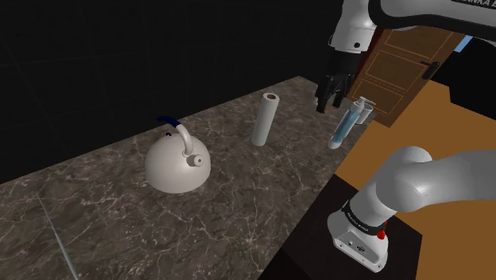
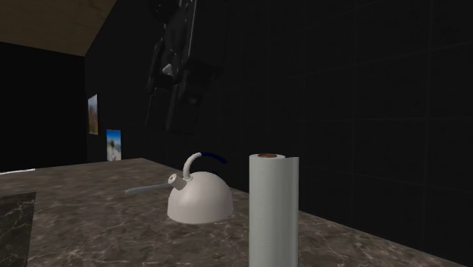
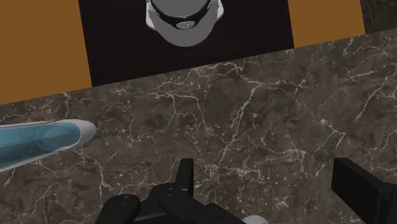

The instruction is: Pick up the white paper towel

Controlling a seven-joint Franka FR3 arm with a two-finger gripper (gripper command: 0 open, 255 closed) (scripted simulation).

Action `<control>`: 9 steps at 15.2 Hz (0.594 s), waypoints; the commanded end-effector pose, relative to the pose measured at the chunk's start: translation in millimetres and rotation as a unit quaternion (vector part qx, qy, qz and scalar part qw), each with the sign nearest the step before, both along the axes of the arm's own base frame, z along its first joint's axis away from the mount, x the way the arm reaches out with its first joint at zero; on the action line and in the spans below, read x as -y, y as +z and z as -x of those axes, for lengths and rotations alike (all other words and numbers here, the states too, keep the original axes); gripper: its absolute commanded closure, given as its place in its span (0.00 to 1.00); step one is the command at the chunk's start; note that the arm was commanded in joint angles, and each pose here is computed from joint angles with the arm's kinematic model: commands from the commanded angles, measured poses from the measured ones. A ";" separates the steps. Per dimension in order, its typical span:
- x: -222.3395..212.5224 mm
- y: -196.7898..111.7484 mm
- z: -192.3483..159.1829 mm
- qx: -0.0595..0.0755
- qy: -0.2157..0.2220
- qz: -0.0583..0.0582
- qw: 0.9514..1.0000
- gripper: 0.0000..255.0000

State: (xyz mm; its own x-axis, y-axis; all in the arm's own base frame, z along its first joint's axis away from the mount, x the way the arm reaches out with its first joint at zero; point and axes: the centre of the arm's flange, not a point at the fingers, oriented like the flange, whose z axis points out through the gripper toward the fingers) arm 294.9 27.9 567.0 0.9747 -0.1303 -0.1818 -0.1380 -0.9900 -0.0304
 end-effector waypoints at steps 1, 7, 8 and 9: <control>0.0 0.0 0.0 0.000 0.000 0.000 1.000 0.00; -11.3 -15.8 -67.5 0.028 -0.023 0.001 0.999 0.00; -12.8 -18.1 -78.9 0.032 -0.027 0.001 0.999 0.00; -14.3 -20.3 -90.3 0.037 -0.031 0.001 0.999 0.00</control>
State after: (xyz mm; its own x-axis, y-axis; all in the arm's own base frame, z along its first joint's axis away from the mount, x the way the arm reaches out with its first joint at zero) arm 369.0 39.1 548.2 0.9758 -0.1826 -0.1199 -0.1883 -0.9814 -0.0375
